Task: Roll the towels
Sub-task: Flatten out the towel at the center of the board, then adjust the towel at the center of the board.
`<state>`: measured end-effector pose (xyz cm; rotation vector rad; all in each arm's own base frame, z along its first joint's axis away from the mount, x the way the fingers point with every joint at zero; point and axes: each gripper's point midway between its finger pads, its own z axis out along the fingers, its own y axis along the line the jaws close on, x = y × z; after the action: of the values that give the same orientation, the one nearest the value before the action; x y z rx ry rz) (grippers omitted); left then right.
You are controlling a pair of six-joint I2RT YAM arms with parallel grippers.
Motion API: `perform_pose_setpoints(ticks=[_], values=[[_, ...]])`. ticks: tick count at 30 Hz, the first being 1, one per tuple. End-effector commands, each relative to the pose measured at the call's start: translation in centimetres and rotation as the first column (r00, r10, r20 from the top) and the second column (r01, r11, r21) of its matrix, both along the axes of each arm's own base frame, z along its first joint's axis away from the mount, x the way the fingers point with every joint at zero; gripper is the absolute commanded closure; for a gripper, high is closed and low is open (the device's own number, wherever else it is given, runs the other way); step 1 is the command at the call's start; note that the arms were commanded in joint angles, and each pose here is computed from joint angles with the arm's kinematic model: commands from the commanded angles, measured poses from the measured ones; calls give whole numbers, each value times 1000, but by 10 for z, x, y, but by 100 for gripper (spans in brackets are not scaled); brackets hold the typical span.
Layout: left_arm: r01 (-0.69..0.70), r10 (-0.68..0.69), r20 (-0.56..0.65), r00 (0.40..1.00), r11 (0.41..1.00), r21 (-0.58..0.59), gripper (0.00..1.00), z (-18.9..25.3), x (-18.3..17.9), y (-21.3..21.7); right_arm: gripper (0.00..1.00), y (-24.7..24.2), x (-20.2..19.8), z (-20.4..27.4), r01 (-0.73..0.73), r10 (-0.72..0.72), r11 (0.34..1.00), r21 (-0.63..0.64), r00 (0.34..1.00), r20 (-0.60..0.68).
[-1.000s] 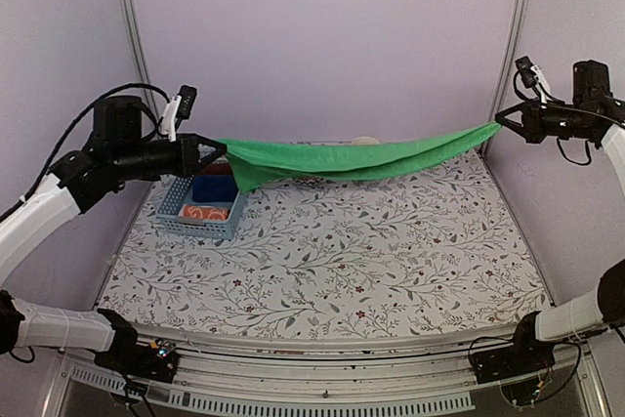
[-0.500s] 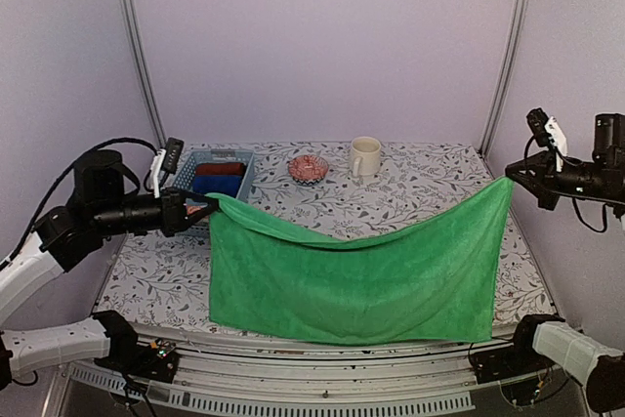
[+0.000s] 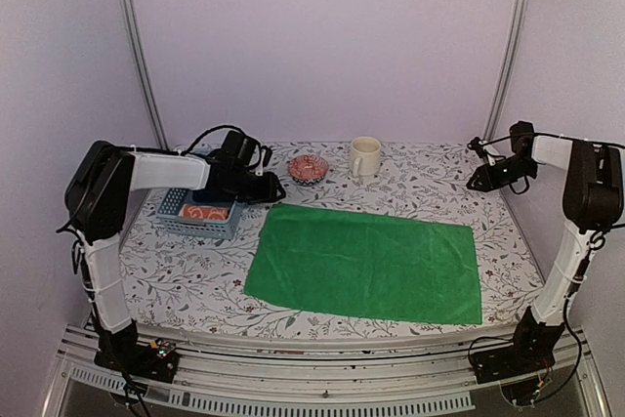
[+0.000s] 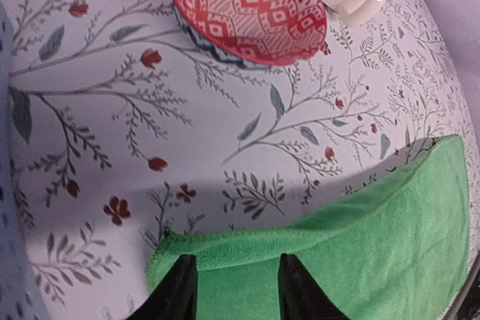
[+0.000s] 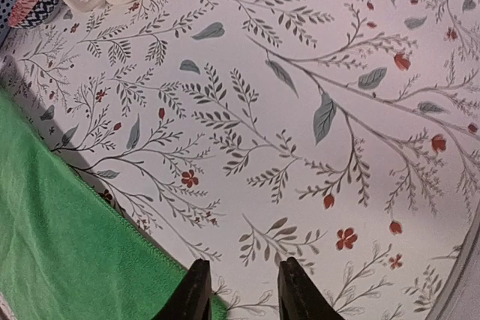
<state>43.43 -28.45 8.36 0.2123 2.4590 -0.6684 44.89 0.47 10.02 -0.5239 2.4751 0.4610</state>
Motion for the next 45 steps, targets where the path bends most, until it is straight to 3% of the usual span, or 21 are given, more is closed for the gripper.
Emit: perform_pose_setpoints(ticks=[1,4,8,11,17,19,33,42,45], values=[[-47,45,110,993,999,19,58,35,28,6,61,-5,26,58,68,-70,997,19,991,118],[-14,14,98,995,1000,0,56,43,12,2,57,12,-7,77,11,-19,998,63,991,129],[50,-50,14,999,999,14,60,28,-36,3,58,37,-71,83,-100,90,989,112,992,86],[117,-113,-71,991,992,48,73,13,-79,5,58,54,-123,81,-199,191,973,116,979,72],[163,-136,-201,970,978,127,93,-7,-141,25,64,69,-198,41,-375,375,927,-17,927,-12],[140,-105,-238,966,981,137,100,-12,-153,34,66,64,-209,28,-393,390,918,-52,919,-53],[228,-136,-429,893,958,171,100,-64,-206,40,78,80,-269,-48,-641,601,766,-51,741,-298],[235,-87,-502,861,942,239,100,-88,-234,56,80,63,-291,-92,-682,585,725,-97,684,-436],[241,-81,-530,844,940,240,100,-93,-249,61,85,57,-294,-102,-684,573,720,-114,679,-458]])
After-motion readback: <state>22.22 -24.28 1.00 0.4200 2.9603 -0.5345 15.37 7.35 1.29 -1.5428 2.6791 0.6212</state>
